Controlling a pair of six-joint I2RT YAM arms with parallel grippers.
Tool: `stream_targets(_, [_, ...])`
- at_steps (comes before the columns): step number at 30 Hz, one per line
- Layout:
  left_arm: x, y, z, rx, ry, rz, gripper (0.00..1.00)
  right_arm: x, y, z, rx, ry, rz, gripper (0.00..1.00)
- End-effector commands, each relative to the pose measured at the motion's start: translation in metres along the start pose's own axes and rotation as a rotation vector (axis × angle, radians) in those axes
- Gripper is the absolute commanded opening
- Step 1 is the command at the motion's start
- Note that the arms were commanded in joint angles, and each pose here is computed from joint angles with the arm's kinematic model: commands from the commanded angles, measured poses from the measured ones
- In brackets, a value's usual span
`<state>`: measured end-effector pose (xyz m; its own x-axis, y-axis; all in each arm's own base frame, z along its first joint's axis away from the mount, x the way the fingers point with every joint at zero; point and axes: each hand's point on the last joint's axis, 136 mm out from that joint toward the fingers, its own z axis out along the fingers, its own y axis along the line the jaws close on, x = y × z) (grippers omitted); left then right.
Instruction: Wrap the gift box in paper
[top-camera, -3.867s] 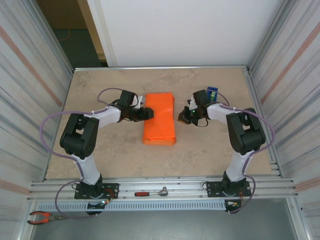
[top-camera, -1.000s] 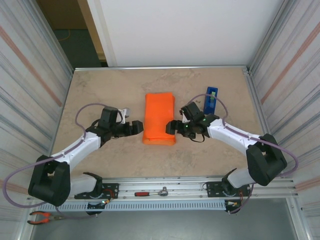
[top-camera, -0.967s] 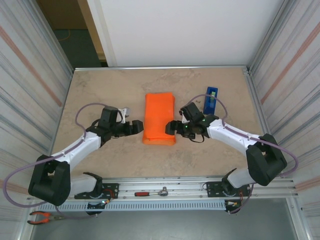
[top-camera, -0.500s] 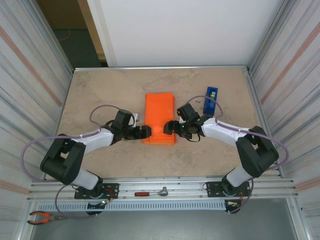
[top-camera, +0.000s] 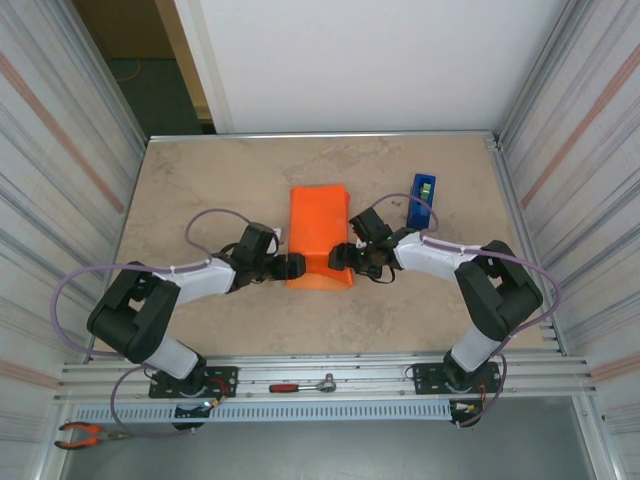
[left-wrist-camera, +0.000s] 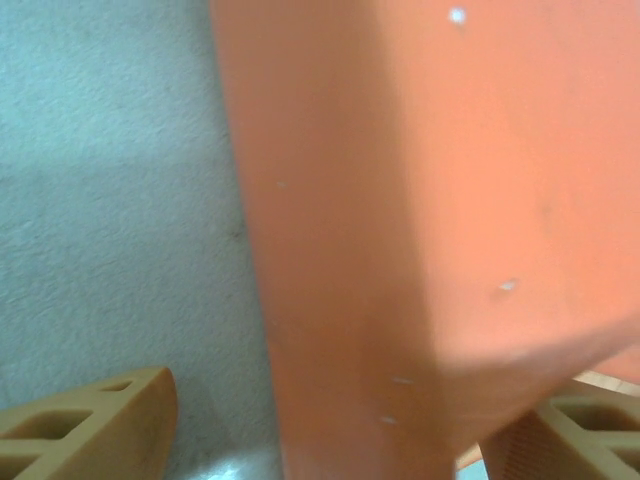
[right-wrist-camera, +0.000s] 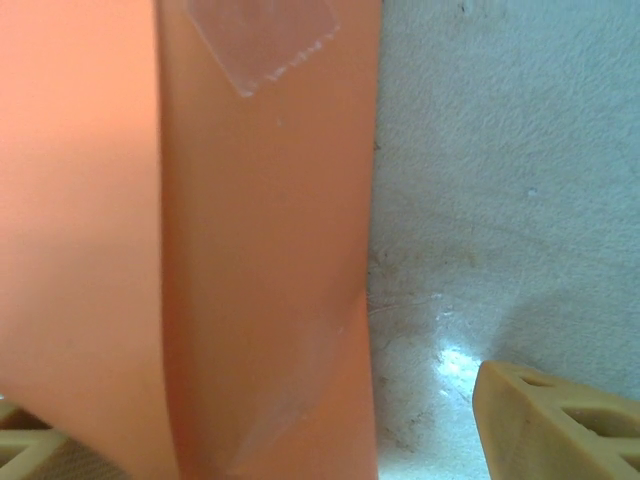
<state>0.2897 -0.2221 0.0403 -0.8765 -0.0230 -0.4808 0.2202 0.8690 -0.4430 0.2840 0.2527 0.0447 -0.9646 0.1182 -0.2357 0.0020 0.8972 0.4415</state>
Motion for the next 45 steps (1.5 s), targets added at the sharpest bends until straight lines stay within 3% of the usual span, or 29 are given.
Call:
stream_targets(1, [-0.015, 0.002, -0.004, -0.068, -0.077, 0.013, 0.73, -0.010, 0.005, -0.002, 0.010, -0.026, 0.004, 0.77])
stream_targets(9, [-0.009, -0.002, 0.015, -0.168, -0.096, 0.063, 0.54, -0.019, -0.015, 0.011, 0.141, -0.046, 0.071, 0.58])
stream_targets(15, [-0.008, -0.007, 0.023, -0.226, -0.104, 0.080, 0.53, -0.023, -0.018, 0.013, 0.169, -0.054, 0.084, 0.34])
stream_targets(21, [-0.011, -0.008, 0.026, -0.246, -0.124, 0.067, 0.52, -0.016, -0.017, 0.018, 0.166, -0.034, 0.086, 0.19])
stream_targets(27, [-0.011, -0.012, 0.029, -0.263, -0.125, 0.069, 0.25, -0.009, -0.015, 0.023, 0.145, -0.007, 0.087, 0.05])
stream_targets(30, [-0.008, -0.012, 0.032, -0.276, -0.117, 0.069, 0.15, -0.005, -0.013, 0.022, 0.129, 0.004, 0.084, 0.09])
stream_targets(31, [-0.007, -0.011, 0.033, -0.282, -0.117, 0.066, 0.15, -0.004, -0.013, 0.021, 0.125, 0.008, 0.080, 0.16])
stream_targets(33, [-0.006, -0.010, 0.033, -0.293, -0.114, 0.065, 0.14, -0.002, -0.012, 0.016, 0.119, 0.012, 0.077, 0.40])
stream_targets(37, [-0.004, -0.008, 0.034, -0.308, -0.110, 0.066, 0.13, 0.002, -0.011, 0.007, 0.096, 0.013, 0.070, 0.61])
stream_targets(42, [-0.003, -0.008, 0.037, -0.311, -0.102, 0.070, 0.13, -0.004, -0.011, 0.013, 0.094, 0.018, 0.070, 0.66])
stream_targets(45, [-0.002, -0.010, 0.038, -0.299, -0.094, 0.076, 0.13, -0.011, -0.013, 0.022, 0.109, 0.010, 0.077, 0.60])
